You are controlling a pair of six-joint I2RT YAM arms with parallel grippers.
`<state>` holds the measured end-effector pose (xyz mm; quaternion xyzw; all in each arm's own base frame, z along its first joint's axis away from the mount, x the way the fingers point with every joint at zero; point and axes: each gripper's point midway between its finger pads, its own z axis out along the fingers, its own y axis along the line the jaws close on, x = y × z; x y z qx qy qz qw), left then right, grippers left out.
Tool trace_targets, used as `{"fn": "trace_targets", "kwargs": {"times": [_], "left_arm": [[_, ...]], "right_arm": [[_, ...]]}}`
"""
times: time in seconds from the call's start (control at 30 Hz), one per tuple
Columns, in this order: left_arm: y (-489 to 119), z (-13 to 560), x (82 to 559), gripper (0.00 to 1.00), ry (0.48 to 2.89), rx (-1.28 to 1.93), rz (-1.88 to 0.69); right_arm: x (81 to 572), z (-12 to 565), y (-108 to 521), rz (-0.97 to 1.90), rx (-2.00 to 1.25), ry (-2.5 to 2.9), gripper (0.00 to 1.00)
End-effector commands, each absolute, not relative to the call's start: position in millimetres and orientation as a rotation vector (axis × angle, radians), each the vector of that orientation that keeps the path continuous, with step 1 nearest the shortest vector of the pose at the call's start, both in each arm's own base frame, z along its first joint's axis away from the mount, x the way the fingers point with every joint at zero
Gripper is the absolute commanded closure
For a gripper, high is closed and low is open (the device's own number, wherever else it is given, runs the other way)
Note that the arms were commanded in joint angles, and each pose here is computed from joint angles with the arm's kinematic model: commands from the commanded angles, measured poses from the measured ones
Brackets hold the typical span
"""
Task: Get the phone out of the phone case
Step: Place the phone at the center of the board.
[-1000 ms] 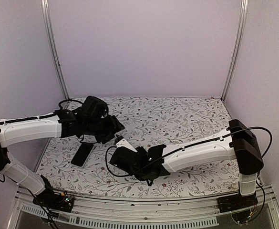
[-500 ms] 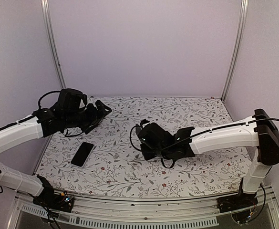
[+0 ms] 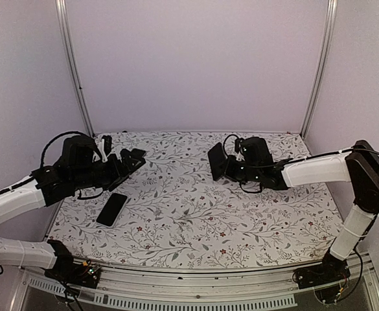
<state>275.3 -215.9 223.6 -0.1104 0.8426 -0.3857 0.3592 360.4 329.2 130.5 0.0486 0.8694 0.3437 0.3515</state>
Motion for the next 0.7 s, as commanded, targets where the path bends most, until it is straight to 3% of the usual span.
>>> {"fn": "trace_targets", "kwargs": {"times": [0.0,0.3,0.67], "left_arm": [[-219.0,230.8,269.7,0.01,2.139,-0.222,-1.052],[-213.2,229.8,257.5,0.01,2.134,-0.211,-1.07],[-210.0,230.6,251.8,0.01,2.138,-0.203,-1.069]], "right_arm": [[389.9,162.7,357.3,1.177,0.179,2.118,1.0],[437.5,125.7,364.0,1.226,0.268,2.173,1.0],[443.0,75.7,368.0,1.27,0.367,2.248,1.0]]}}
